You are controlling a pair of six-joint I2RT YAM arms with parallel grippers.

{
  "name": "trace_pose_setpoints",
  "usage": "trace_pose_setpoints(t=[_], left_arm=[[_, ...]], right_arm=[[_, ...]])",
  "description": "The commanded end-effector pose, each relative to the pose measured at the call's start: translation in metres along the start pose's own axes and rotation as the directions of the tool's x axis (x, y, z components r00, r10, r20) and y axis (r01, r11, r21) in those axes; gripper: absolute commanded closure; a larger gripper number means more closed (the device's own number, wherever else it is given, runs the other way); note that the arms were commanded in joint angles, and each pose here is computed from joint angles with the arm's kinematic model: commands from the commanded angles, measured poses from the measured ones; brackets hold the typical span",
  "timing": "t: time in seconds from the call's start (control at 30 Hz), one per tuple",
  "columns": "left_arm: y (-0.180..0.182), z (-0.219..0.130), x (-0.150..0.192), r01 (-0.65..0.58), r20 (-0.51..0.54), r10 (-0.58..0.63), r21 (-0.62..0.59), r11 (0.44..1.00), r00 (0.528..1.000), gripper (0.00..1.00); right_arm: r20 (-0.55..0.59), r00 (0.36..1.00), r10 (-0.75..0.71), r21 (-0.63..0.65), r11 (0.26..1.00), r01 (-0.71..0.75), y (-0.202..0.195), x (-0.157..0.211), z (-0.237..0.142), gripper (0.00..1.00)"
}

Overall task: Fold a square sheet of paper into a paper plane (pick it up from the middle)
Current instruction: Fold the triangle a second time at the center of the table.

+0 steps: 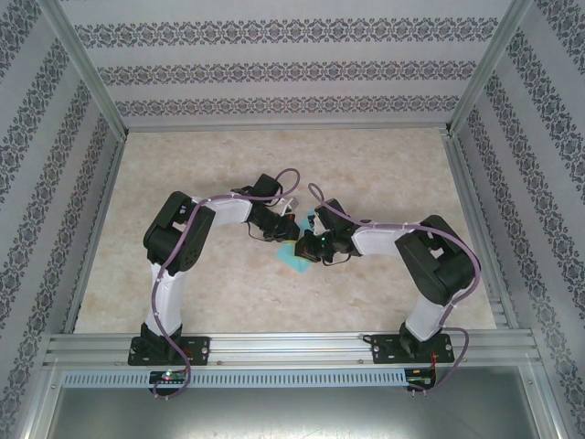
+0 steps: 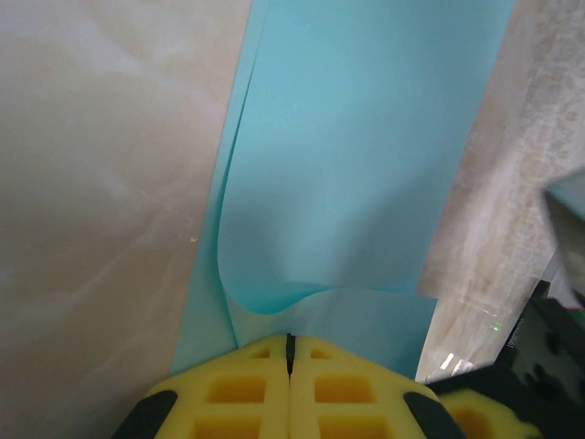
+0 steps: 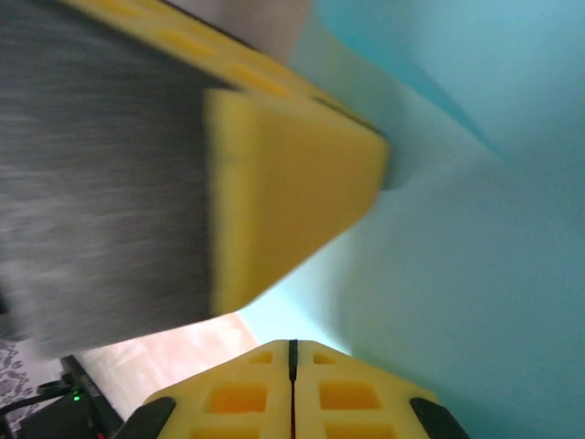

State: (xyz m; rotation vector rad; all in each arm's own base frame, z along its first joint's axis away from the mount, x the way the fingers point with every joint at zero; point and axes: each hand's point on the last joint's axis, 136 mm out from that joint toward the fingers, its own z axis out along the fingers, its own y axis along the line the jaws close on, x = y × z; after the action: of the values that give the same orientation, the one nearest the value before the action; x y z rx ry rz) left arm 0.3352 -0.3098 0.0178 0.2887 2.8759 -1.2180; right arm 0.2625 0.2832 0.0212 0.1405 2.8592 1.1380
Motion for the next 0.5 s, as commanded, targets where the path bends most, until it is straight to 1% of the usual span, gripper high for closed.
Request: trace_pose_setpoints(t=[0.0, 0.23, 0.47], left_arm=[[0.062, 0.017, 0.026, 0.093, -0.056, -0.104, -0.182, 0.979, 0.993, 0.93], [0.061, 0.012, 0.018, 0.093, -0.041, -0.102, -0.179, 0.979, 0.994, 0.93], [0.057, 0.006, 0.000, 0.100, -0.005, -0.102, -0.170, 0.980, 0.995, 0.93]], right_arm=[[-0.009, 1.000, -0.019, 0.032, 0.999, 0.019, -0.011, 0.000, 0.005, 0.93], [-0.052, 0.999, 0.009, 0.089, 0.996, -0.004, -0.038, 0.028, 0.004, 0.93], [-0.094, 0.995, 0.037, 0.129, 0.991, -0.025, -0.059, 0.055, 0.004, 0.94]])
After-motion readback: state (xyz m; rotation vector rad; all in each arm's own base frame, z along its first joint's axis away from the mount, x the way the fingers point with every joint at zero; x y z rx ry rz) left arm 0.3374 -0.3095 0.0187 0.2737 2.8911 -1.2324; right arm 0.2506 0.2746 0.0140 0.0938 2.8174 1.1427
